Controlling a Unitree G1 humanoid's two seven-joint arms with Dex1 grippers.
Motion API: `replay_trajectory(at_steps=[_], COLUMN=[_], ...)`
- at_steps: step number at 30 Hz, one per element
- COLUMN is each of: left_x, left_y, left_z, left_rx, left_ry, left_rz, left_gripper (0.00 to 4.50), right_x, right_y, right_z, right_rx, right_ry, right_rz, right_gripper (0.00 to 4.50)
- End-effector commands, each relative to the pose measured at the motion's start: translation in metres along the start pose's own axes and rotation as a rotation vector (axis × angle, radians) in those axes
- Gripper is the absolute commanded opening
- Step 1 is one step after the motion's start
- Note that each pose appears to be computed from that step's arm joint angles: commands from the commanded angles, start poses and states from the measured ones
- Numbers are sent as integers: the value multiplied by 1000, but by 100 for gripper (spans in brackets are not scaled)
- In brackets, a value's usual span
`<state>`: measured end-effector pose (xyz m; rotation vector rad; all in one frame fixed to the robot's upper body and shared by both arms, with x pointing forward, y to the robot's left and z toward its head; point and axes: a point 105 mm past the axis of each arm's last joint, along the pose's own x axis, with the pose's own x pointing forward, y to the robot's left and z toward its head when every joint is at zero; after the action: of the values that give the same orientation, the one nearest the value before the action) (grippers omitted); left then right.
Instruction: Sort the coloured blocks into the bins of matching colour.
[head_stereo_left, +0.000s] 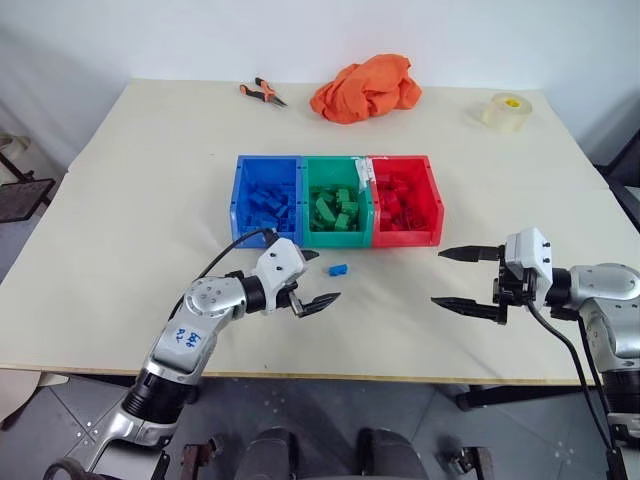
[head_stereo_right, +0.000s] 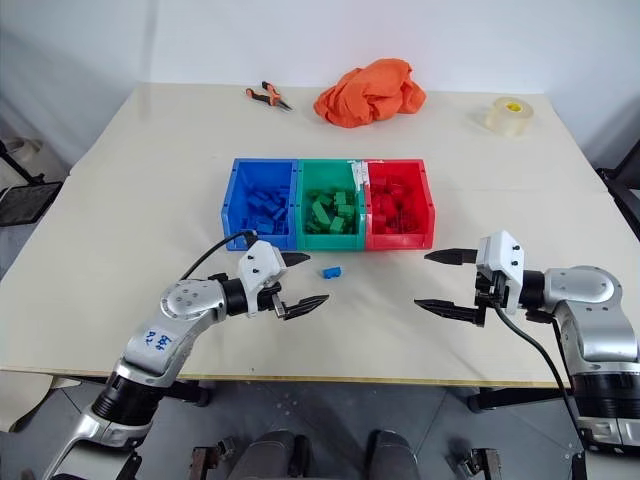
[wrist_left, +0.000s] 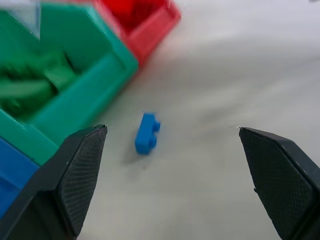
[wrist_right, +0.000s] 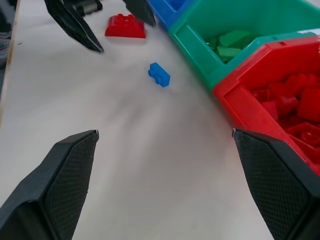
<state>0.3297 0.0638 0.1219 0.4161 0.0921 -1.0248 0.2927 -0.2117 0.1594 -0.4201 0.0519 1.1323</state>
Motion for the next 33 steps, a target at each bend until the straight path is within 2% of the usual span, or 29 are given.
replay_trajectory(at_steps=[1, 12, 16, 19, 25, 30, 33], left_x=[12, 45, 53, 53, 44, 32, 22], left_y=[9, 9, 8, 9, 12, 14, 20], left_z=[2, 2, -2, -6, -11, 7, 24], left_rx=[46, 51, 50, 49, 64, 64, 30], left_ry=[33, 57, 104, 141, 160, 61, -15], left_rz=[38, -32, -51, -42, -13, 43, 131], left_gripper=[450, 450, 450, 391, 198, 40, 33], right_x=[-10, -16, -17, -17, -18, -16, -15], right_y=[0, 8, 8, 9, 7, 2, 0], right_z=[14, 9, 9, 9, 9, 10, 10], right_rx=[-42, -22, -20, -21, -21, -26, -28], right_ry=[-23, -7, -2, 0, 4, 7, 10], right_rz=[-58, -124, -137, -147, -155, -154, -151], right_gripper=[448, 448, 448, 450, 450, 450, 450])
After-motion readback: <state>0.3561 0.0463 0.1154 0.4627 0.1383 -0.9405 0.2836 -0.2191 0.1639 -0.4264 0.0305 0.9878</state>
